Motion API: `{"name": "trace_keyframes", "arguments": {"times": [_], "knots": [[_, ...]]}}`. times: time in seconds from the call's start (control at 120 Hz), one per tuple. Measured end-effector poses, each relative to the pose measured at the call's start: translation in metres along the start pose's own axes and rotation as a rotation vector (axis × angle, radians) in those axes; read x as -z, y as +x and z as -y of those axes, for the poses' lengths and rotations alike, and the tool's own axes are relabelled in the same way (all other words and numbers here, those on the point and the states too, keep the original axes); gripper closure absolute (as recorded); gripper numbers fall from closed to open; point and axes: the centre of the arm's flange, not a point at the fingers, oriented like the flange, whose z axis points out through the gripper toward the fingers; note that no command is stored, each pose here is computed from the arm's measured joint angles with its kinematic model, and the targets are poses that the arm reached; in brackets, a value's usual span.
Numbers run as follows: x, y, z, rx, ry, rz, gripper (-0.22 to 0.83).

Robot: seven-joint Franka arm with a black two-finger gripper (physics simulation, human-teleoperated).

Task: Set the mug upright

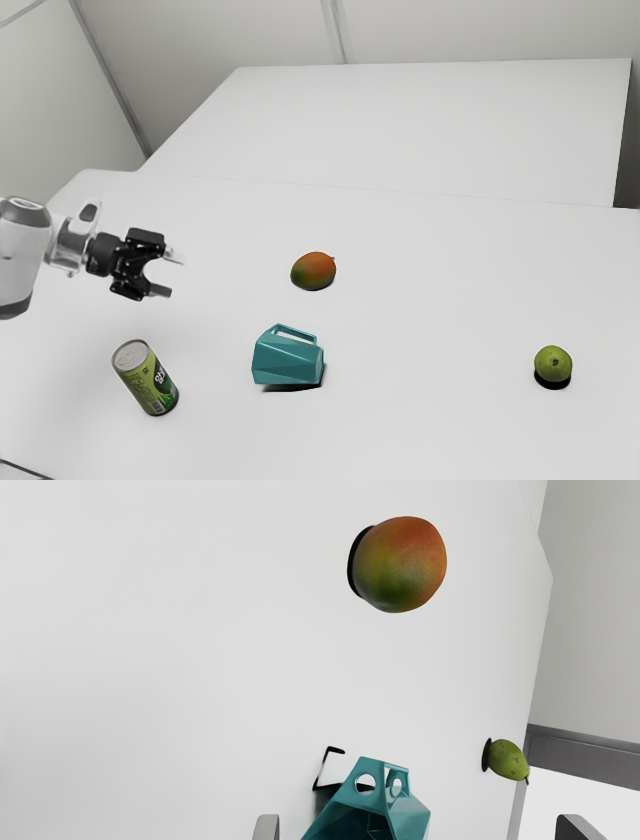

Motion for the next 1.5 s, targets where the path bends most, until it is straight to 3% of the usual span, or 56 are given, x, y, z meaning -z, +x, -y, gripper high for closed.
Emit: {"name": "trace_keyframes", "arguments": {"times": [0.275,0.55,0.975,1.5], "knots": [[-0.015,0.005,0.037,-0.029,0.010,0.025,0.00],[0.025,-0.002,0.092,0.016,0.012,-0.053,0.00],[-0.035,-0.043,0.080,-0.044,-0.032,0.124,0.00],[-0.091,-0.039,0.038,-0.103,-0.081,0.166,0.00]]}}
